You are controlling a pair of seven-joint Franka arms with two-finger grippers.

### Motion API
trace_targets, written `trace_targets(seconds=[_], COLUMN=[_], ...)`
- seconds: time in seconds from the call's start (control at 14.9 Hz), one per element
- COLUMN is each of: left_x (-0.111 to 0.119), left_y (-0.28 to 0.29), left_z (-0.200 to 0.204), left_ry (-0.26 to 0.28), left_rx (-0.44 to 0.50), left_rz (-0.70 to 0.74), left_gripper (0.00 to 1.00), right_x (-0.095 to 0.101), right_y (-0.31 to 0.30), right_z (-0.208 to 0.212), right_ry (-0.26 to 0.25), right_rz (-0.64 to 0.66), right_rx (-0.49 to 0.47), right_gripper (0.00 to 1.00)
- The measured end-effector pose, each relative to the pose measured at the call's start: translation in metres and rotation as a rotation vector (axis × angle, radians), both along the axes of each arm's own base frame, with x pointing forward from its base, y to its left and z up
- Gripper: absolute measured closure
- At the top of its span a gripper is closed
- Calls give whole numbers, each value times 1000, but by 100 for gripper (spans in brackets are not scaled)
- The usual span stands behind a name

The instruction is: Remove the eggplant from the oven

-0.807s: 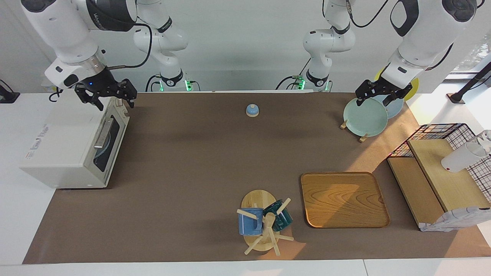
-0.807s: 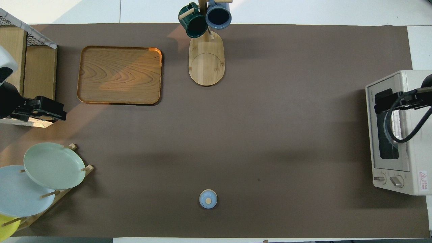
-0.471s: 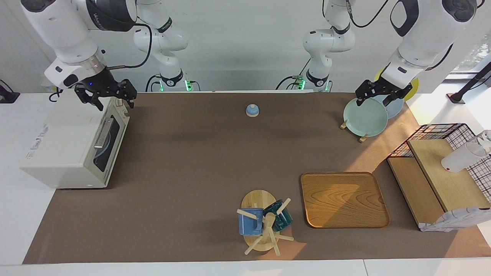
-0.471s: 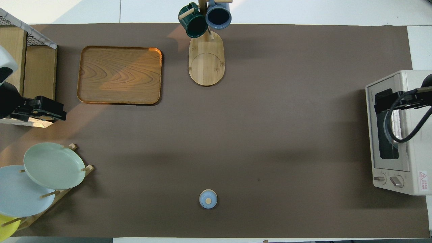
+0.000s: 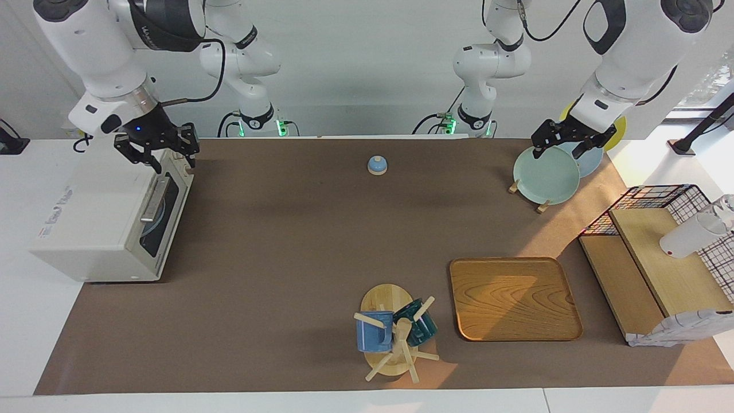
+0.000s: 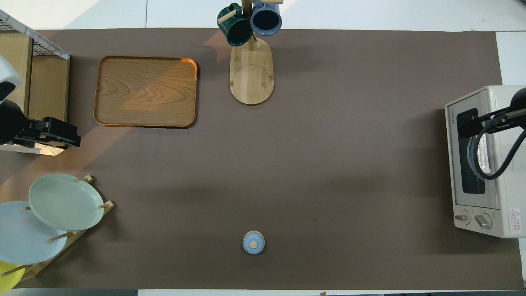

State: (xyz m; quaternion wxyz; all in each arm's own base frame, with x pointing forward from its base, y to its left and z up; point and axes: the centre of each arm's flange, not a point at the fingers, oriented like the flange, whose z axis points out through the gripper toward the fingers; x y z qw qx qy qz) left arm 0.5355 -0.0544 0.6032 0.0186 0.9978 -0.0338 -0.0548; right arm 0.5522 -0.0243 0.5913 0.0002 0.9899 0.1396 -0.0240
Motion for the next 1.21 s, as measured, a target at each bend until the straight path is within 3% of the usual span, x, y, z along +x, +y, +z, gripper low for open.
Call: trace_targets(seconds=[0.2, 0.34, 0.4, 0.54, 0.74, 1.21], left_x=[0, 0, 0, 0, 0, 0], left_y=[0, 0, 0, 0, 0, 0], left_z=[0, 0, 0, 0, 0, 0], left_ry=[0, 0, 0, 0, 0, 0], left_rx=[0, 0, 0, 0, 0, 0], left_rz=[0, 0, 0, 0, 0, 0], left_gripper=[0, 0, 0, 0, 0, 0], right_x=[-1, -4, -6, -8, -6, -5], right_y=[-20, -30, -37, -50, -58, -81], right_z=[-24, -35, -42, -58, -79, -114], right_ry=[-10, -6, 4, 11, -12, 2], right_rz=[31, -12, -63, -142, -163, -191], right_rx=[3, 3, -2, -46, -97, -113], right_gripper=[72, 94, 99, 99, 99, 99])
